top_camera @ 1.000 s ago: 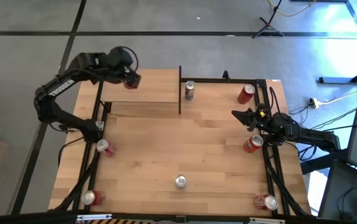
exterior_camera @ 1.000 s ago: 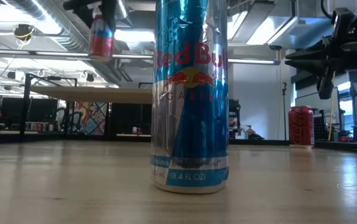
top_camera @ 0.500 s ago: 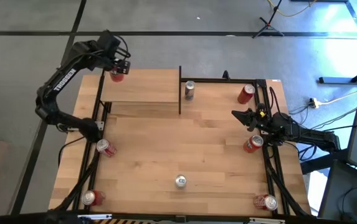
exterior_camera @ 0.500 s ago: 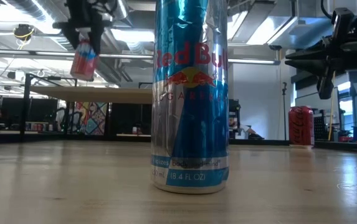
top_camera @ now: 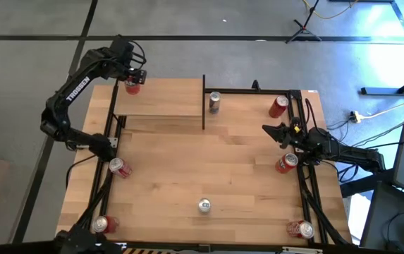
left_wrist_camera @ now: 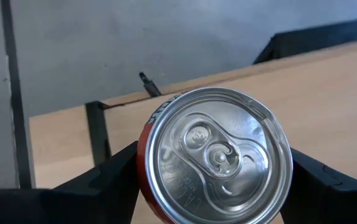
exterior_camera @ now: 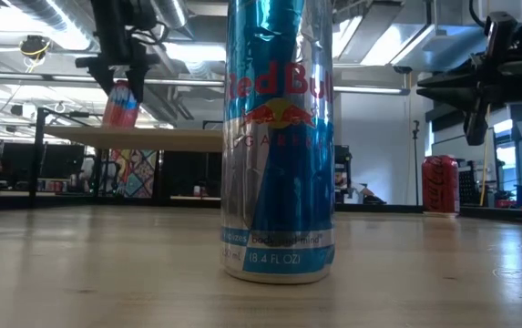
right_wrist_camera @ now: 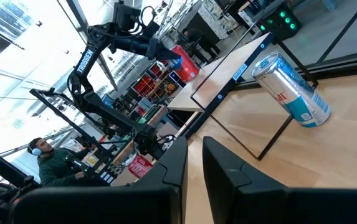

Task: Place canned beverage on shelf
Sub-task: Put the left red soda can on the shelf, then put the red soda can on the shelf aligned with the other red soda can

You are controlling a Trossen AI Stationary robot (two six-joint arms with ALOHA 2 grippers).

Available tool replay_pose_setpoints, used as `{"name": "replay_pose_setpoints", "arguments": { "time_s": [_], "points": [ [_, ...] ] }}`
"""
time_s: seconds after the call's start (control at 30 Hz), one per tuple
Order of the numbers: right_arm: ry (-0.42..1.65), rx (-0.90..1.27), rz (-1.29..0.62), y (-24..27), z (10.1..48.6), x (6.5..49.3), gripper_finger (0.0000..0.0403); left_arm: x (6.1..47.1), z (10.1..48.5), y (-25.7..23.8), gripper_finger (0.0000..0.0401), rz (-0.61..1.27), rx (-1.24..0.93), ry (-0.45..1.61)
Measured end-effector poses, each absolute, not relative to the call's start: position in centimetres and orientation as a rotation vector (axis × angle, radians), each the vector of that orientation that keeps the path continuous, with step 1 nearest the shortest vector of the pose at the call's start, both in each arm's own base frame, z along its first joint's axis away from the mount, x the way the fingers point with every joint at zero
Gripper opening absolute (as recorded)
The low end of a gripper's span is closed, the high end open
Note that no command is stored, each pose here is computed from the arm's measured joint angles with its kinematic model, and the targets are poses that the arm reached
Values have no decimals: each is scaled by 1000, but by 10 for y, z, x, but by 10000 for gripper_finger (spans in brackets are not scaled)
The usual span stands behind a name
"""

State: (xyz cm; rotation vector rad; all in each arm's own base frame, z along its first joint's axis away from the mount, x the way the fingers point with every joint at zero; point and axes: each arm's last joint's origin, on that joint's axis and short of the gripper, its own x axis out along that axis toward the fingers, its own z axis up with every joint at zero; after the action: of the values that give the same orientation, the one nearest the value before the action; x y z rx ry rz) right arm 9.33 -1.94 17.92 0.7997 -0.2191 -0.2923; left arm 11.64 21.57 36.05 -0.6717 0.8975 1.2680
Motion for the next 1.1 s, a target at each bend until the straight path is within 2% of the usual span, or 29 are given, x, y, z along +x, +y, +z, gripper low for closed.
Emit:
{"name": "replay_pose_setpoints", "arguments": {
  "time_s": [0.13,0.43,0.67,0.93,1.1],
  "points": [
    [-227,800,-311,-20,179,93,40,117,361,216,281,1262,-664,900],
    [-229,800,-316,-20,179,93,40,116,361,216,333,1270,-637,912],
    [-229,800,-315,-20,179,93,40,116,364,215,342,1263,-639,912],
    [-229,800,-315,-20,179,93,40,117,414,204,343,1252,-571,777],
    [-227,800,-297,-20,180,93,40,134,447,188,343,1088,-511,619]
  ]
}}
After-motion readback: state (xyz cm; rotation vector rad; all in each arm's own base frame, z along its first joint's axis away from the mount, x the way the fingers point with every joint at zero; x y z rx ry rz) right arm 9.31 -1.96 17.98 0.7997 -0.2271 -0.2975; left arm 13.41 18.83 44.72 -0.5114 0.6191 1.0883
